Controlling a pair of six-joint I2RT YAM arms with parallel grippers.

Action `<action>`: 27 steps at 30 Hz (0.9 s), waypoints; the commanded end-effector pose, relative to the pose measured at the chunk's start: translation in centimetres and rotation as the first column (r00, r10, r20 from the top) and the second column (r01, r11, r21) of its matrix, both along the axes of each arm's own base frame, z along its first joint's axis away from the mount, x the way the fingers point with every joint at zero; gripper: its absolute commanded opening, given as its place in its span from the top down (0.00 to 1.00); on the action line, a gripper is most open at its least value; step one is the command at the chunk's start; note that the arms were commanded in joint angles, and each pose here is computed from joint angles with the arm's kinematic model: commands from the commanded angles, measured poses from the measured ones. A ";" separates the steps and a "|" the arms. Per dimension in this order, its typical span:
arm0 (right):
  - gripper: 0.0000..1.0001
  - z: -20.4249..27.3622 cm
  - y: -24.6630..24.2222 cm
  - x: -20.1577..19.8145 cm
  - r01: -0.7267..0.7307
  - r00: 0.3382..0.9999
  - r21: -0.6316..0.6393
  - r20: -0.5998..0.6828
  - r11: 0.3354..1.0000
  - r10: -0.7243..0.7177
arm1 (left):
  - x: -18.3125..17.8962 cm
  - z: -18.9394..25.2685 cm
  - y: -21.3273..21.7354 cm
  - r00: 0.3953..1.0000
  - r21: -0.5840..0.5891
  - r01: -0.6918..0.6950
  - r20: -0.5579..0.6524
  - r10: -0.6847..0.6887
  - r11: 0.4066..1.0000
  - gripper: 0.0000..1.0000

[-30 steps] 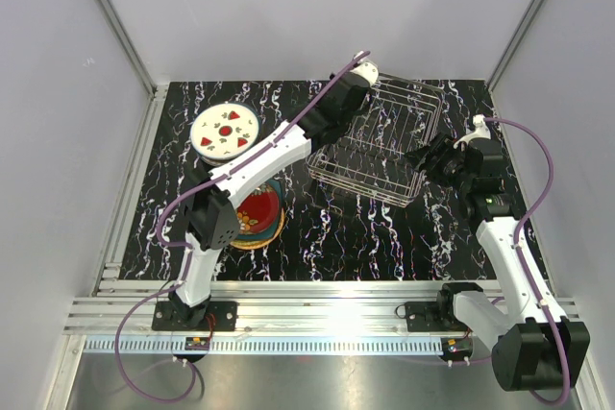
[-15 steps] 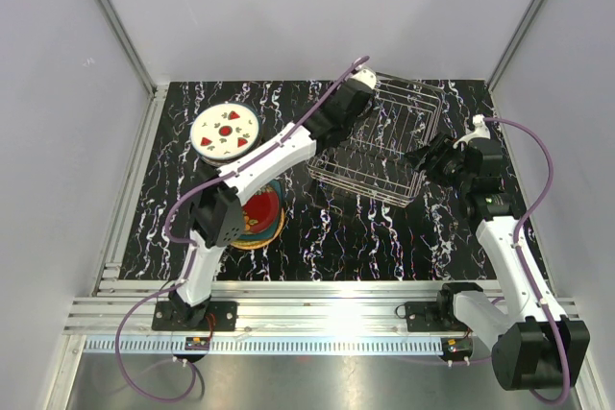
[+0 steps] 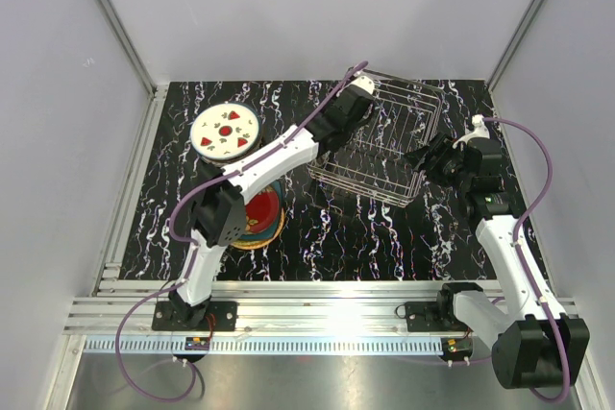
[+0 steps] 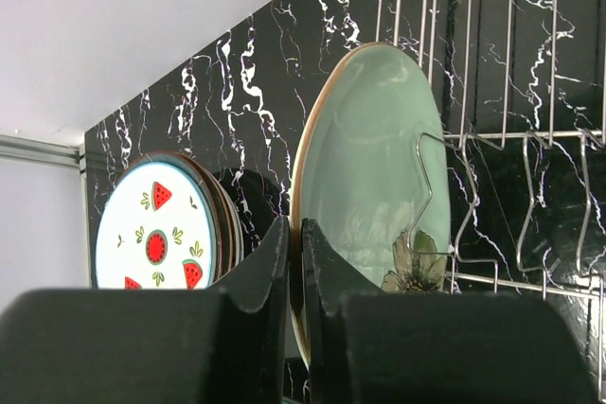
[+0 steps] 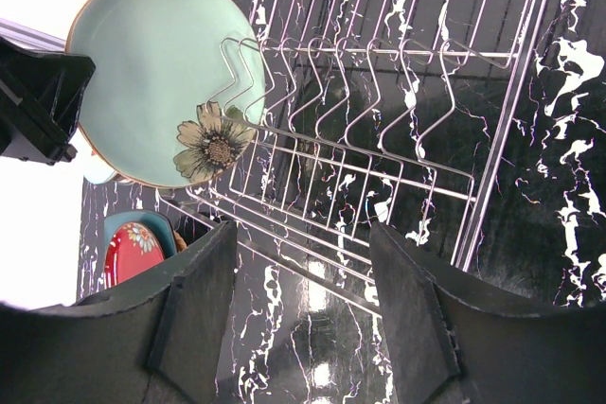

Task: Load the plates into the dish rack
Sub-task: Insert the plate into the dish rack

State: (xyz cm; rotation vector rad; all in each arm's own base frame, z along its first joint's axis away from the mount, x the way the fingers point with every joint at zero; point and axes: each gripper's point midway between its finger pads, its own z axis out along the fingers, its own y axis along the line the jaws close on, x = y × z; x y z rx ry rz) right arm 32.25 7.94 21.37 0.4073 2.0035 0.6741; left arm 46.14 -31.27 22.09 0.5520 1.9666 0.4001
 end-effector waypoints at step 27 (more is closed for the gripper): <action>0.31 0.7 -0.4 0.6 0.013 1.000 -0.020 0.024 1.000 -0.012 | 0.8 6.7 3.9 0.990 -0.118 -0.064 0.115 0.077 0.991 0.40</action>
